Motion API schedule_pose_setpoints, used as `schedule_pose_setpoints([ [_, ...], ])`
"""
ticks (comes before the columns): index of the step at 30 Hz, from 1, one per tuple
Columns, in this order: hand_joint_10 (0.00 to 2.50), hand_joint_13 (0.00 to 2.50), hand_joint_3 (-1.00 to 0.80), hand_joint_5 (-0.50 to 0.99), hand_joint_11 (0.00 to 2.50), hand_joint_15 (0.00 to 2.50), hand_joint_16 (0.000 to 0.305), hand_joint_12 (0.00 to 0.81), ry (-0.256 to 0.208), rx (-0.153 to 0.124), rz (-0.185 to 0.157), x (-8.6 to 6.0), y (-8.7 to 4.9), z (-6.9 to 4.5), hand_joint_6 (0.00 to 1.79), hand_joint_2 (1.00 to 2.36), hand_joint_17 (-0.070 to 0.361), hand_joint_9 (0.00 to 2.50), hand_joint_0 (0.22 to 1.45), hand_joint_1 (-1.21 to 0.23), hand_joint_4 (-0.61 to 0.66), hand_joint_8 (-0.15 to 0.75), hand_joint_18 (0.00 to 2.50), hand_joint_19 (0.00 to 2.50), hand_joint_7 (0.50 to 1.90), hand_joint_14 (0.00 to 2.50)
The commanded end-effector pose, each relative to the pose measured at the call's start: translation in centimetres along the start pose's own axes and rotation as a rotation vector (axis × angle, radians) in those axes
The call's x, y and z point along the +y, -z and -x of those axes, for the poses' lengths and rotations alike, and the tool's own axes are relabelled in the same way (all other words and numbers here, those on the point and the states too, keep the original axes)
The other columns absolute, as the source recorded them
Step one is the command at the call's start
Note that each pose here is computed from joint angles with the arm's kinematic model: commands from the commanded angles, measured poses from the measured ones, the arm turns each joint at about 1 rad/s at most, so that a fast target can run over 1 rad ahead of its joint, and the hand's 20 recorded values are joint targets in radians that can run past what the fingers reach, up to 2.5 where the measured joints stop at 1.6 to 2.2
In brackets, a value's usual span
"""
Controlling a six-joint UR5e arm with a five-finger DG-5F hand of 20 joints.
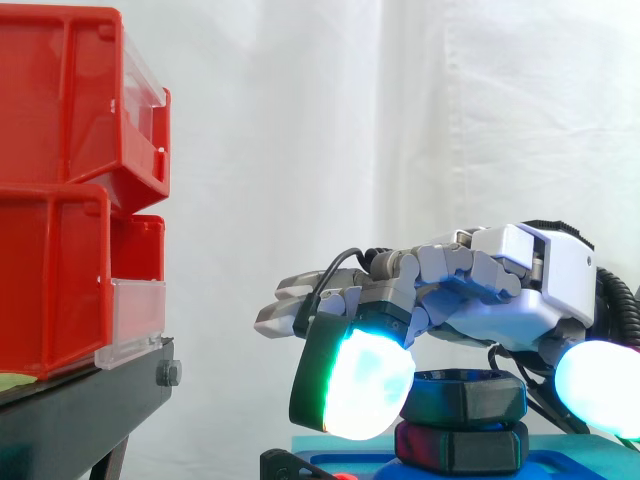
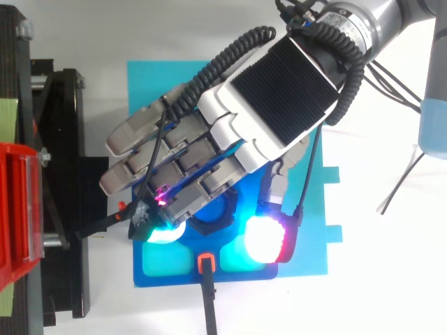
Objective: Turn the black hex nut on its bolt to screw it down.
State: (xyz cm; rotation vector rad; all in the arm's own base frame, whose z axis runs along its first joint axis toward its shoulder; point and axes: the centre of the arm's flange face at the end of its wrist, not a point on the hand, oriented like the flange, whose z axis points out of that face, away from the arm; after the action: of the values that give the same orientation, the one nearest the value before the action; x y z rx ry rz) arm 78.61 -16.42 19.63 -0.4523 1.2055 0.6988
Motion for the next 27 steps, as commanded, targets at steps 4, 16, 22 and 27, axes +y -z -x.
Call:
schedule_pose_setpoints([
  [4, 0.01, 0.38, -0.50, -0.16, 0.33, 0.13, 0.023, 0.163, 0.009, -0.006, 0.007, -0.2, 0.1, 0.3, 0.59, 1.00, 0.052, 0.68, 0.32, -0.24, 0.19, 0.249, 0.00, 0.39, 1.02, 0.00],
  [16, 0.01, 0.38, -0.50, -0.15, 0.34, 0.14, 0.021, 0.156, 0.024, -0.010, 0.018, -0.6, 0.6, 0.5, 0.57, 1.00, 0.048, 0.68, 0.33, -0.25, 0.17, 0.242, 0.00, 0.39, 1.05, 0.00],
  [22, 0.01, 0.39, -0.50, -0.15, 0.35, 0.14, 0.021, 0.153, 0.044, -0.014, 0.029, -1.0, 1.3, 1.1, 0.57, 1.00, 0.047, 0.68, 0.34, -0.27, 0.17, 0.236, 0.00, 0.39, 1.06, 0.00],
  [27, 0.01, 0.39, -0.50, -0.15, 0.34, 0.14, 0.021, 0.151, 0.043, -0.009, 0.033, -1.3, 1.9, 1.1, 0.57, 1.00, 0.046, 0.68, 0.34, -0.27, 0.18, 0.235, 0.00, 0.39, 1.06, 0.00],
])
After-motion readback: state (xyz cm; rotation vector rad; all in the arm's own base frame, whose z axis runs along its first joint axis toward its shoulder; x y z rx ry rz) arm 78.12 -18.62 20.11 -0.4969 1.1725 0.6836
